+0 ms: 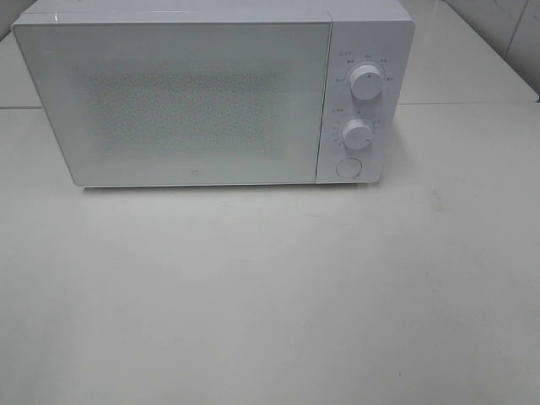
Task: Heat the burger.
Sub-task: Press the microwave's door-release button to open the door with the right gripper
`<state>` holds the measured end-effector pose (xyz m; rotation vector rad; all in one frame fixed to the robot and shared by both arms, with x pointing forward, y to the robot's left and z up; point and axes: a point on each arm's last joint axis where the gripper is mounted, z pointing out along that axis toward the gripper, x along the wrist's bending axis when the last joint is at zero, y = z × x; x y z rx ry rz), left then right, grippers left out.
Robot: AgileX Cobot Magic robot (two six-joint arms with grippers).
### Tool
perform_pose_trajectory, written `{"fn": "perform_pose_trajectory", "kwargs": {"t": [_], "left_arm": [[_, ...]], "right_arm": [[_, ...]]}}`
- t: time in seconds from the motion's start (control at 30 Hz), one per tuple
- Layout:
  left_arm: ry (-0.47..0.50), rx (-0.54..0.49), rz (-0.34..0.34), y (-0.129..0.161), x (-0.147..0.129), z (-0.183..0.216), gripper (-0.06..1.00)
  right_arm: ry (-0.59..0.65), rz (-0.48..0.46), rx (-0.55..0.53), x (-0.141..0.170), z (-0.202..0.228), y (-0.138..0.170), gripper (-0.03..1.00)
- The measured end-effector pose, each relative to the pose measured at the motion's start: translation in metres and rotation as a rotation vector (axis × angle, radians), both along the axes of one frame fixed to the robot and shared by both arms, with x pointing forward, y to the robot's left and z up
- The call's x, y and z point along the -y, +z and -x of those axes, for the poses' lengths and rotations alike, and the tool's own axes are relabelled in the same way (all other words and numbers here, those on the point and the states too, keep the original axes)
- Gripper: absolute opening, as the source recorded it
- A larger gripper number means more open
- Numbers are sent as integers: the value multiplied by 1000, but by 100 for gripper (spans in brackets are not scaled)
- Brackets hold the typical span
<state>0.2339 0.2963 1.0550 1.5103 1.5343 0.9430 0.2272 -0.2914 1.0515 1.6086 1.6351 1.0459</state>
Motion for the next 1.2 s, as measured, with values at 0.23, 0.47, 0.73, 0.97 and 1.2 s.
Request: {"fn": "perform_pose_trajectory", "kwargs": {"t": [0.23,0.47,0.73,0.97,1.2], "left_arm": [[0,0,0,0,0,0,95],[0,0,0,0,0,0,95],[0,0,0,0,0,0,95],[0,0,0,0,0,0,95],[0,0,0,0,0,0,95]], "right_arm": [[0,0,0,0,0,0,76],[0,0,0,0,0,0,76],[10,-23,62,-2,1,15,76],[-3,-39,109,-2,-28,33,76],[-30,-49,118,-2,-80,42,76]]}}
